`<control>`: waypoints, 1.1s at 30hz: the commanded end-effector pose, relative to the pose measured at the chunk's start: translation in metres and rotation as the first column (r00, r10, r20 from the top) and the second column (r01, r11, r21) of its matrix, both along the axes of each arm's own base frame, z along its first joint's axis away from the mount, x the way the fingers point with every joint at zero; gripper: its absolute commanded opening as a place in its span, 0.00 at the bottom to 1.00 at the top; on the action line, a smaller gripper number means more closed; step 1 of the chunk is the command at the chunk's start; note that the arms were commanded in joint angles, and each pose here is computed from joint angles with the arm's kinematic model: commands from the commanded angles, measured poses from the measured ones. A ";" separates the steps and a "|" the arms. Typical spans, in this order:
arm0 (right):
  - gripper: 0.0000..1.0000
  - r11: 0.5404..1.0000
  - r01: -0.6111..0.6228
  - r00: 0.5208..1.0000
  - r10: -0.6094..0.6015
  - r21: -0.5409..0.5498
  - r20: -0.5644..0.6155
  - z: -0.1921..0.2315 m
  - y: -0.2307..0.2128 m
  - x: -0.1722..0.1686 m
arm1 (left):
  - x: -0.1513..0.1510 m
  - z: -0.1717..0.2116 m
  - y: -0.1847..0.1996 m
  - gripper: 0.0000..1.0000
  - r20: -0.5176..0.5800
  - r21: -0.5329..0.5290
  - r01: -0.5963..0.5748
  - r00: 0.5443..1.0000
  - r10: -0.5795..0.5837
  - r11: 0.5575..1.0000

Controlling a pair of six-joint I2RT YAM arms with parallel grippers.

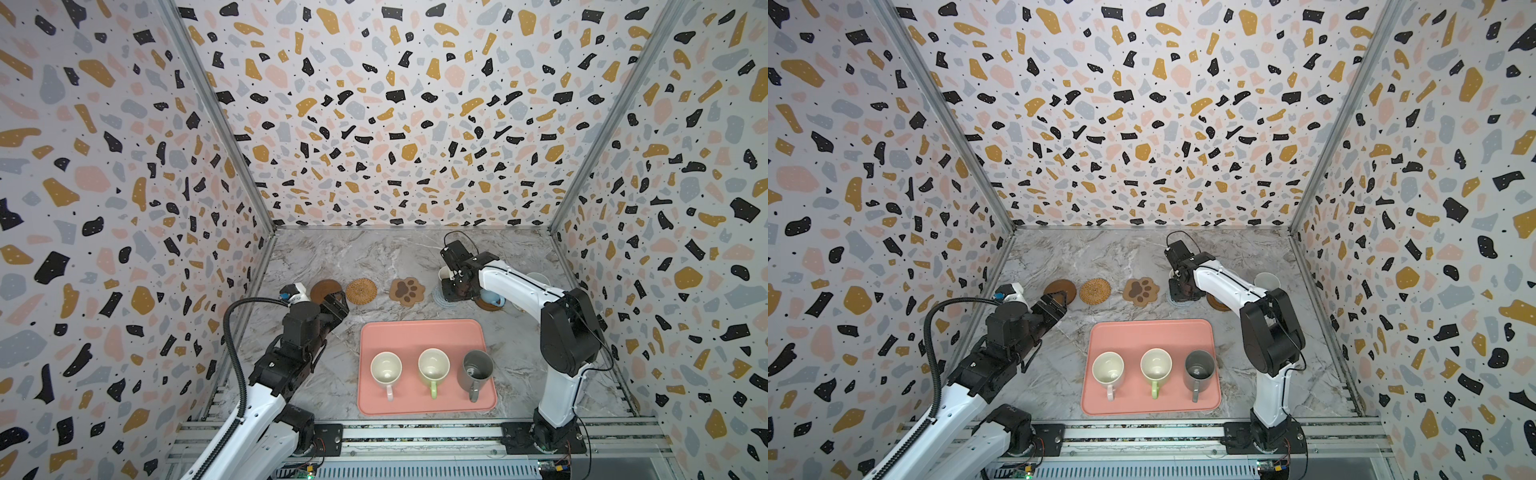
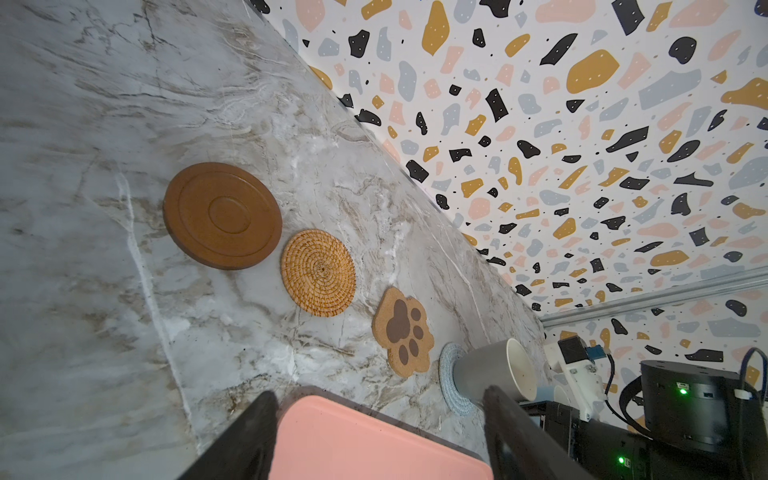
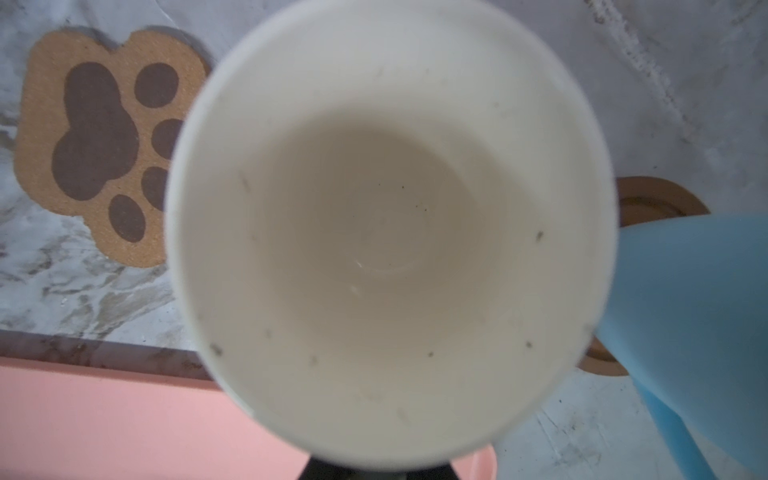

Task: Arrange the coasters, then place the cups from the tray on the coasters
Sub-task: 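Lower the white mug onto the blue knit coaster and open the right gripper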

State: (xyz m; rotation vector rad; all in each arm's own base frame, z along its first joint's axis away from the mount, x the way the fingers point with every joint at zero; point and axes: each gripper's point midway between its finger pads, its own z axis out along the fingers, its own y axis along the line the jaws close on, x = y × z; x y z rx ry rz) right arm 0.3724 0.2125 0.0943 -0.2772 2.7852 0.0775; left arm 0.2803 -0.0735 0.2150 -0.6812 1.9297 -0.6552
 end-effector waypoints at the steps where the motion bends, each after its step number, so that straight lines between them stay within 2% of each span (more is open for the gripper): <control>1: 0.23 1.000 0.004 1.000 -0.004 0.007 0.020 0.012 0.003 -0.001 | 0.000 0.002 0.001 0.79 0.018 -0.003 -0.003 1.000 0.003 1.000; 20: 0.42 1.000 0.017 0.999 -0.018 0.015 0.042 0.028 -0.003 -0.010 | 0.000 0.003 0.000 0.79 0.023 -0.004 0.004 1.000 -0.003 1.000; 33: 0.55 0.997 0.042 0.986 -0.051 0.060 0.158 0.086 -0.023 -0.017 | 0.002 0.004 0.001 0.79 0.013 0.014 0.002 1.000 -0.002 1.000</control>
